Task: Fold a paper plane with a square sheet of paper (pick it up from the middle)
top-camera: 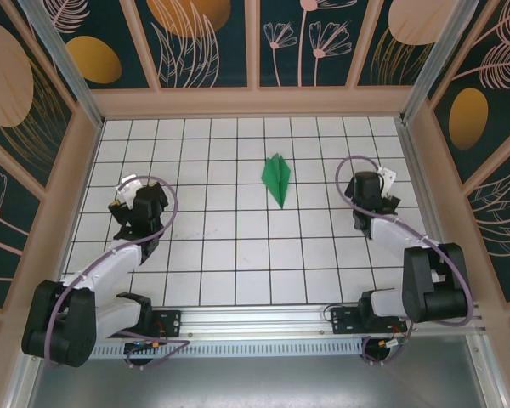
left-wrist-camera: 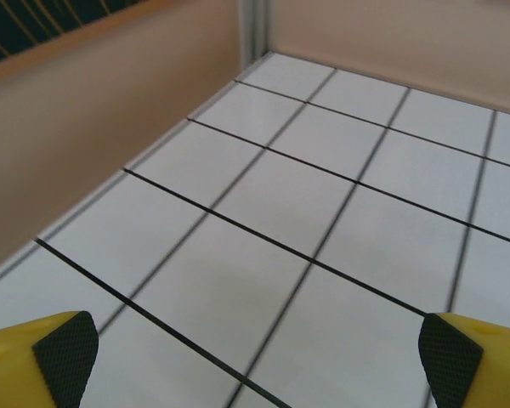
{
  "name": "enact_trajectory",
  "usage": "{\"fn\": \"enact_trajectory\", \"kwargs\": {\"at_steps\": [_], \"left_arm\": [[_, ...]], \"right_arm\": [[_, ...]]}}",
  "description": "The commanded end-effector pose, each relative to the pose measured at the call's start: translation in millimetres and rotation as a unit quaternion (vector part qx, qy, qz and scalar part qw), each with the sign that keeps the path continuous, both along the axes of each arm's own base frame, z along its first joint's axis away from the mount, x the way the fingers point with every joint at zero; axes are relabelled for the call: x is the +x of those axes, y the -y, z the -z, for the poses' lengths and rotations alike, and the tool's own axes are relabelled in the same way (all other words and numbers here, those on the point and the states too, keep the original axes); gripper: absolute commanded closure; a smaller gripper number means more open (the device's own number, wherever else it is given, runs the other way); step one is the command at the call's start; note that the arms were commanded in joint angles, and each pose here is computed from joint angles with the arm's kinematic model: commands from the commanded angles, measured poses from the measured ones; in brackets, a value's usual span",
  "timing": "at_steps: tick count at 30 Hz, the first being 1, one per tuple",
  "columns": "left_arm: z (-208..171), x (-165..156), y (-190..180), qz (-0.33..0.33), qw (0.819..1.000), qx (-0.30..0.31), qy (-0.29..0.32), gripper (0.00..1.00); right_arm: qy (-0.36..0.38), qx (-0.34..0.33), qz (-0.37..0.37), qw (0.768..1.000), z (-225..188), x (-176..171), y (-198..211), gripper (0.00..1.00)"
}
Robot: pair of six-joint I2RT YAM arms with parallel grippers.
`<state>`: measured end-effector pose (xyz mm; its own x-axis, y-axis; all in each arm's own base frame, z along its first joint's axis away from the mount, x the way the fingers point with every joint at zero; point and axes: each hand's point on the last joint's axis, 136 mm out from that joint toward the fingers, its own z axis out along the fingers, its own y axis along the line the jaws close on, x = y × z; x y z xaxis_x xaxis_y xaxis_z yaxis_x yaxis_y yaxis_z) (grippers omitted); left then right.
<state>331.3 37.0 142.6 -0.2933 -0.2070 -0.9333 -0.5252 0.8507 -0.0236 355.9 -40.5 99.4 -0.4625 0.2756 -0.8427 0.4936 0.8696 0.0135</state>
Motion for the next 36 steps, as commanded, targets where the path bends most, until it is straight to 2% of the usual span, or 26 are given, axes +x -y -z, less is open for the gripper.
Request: {"fn": "enact_trajectory", "kwargs": {"at_steps": [1,6,14,26,30,36], "left_arm": [[-15,2,-11,0.003,0.998,0.046,0.049,0.01],[-6,6,-6,0.058,0.995,0.037,0.075,0.02],[-14,16,20,0.165,0.976,0.051,0.135,0.01],[-6,37,16,0.203,0.966,0.021,0.156,0.02],[1,37,13,0.209,0.964,0.007,0.166,0.02],[5,42,11,0.204,0.968,0.008,0.150,0.02]], "right_arm": [[0.116,-0.035,-0.015,0.992,-38,13,3,0.01],[0.128,-0.056,-0.060,0.988,-26,13,-3,0.01],[0.191,-0.034,-0.135,0.972,-35,21,-15,0.01],[0.216,-0.027,-0.183,0.959,-26,19,-23,0.01],[0.223,-0.028,-0.173,0.959,-24,16,-20,0.01],[0.220,-0.025,-0.174,0.960,-23,17,-20,0.01]]}}
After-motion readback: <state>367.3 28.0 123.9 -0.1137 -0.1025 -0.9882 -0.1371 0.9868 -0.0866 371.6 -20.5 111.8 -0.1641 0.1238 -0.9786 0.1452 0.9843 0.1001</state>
